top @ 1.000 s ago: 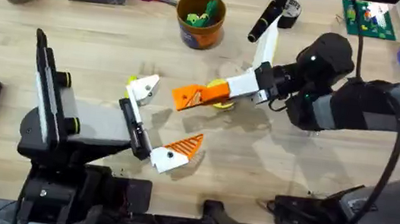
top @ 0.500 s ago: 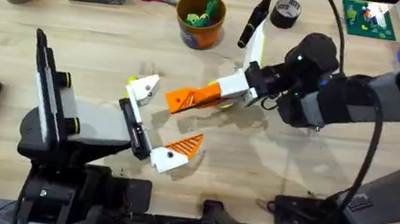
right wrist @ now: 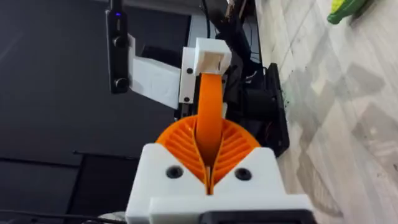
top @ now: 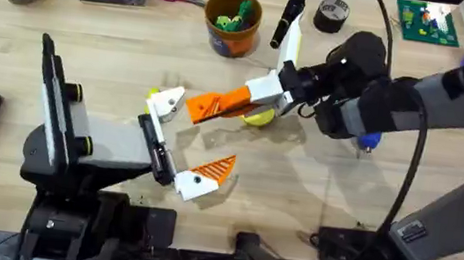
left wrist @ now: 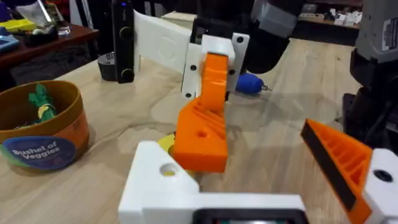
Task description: Pick up the gripper from the table and insert it into the empty holder that is missing its gripper. Then pick up a screw, insert it into the mounting hole, and use the screwdriver to tighten it. Finally, clean up the table by picking up the vegetable and placing it into the bucket.
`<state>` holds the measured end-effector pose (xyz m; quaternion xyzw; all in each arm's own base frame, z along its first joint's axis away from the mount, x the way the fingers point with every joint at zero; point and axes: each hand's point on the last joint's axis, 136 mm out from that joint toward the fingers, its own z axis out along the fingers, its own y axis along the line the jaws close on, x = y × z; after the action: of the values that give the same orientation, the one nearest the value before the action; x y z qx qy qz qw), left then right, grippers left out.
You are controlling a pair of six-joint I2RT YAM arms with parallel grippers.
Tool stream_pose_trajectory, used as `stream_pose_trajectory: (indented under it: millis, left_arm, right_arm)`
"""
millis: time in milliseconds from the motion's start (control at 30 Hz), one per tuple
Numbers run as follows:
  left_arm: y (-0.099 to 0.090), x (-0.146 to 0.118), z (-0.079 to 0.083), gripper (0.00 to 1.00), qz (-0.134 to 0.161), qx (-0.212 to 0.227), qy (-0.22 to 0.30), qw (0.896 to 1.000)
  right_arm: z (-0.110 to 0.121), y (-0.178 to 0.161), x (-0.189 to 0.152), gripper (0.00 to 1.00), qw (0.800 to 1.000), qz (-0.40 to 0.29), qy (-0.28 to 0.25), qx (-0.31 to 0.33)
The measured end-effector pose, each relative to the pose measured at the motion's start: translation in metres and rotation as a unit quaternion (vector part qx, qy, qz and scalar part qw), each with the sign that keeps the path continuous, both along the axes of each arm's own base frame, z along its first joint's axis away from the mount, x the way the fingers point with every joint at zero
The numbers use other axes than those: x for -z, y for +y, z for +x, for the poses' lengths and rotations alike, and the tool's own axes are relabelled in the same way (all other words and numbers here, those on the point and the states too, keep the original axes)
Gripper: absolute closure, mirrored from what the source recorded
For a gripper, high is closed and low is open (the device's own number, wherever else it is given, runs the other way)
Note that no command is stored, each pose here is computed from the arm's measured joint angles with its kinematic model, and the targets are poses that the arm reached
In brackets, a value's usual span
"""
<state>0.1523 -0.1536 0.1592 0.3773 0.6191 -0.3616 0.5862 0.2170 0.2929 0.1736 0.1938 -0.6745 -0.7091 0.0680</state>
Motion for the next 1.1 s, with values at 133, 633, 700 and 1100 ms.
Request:
stream_pose_trajectory:
  millis: [133, 633, 700, 1100]
  left_arm:
    - [0.0, 0.0, 0.0, 0.016, 0.0, 0.0, 0.0, 1.0]
    - [0.0, 0.0, 0.0, 0.015, 0.0, 0.0, 0.0, 1.0]
    - [0.0, 0.0, 0.0, 0.015, 0.0, 0.0, 0.0, 1.0]
    - [0.0, 0.0, 0.0, 0.015, 0.0, 0.0, 0.0, 1.0]
  right_arm:
    - [-0.002, 0.001, 0.0, 0.993, 1.0, -0.002, 0.005, -0.003]
    - [-0.009, 0.007, 0.0, 0.993, 1.0, -0.002, 0.006, -0.015]
    - [-0.009, 0.007, 0.0, 0.993, 1.0, -0.002, 0.005, -0.015]
    - [-0.012, 0.012, -0.003, 0.993, 1.0, 0.004, -0.007, -0.022]
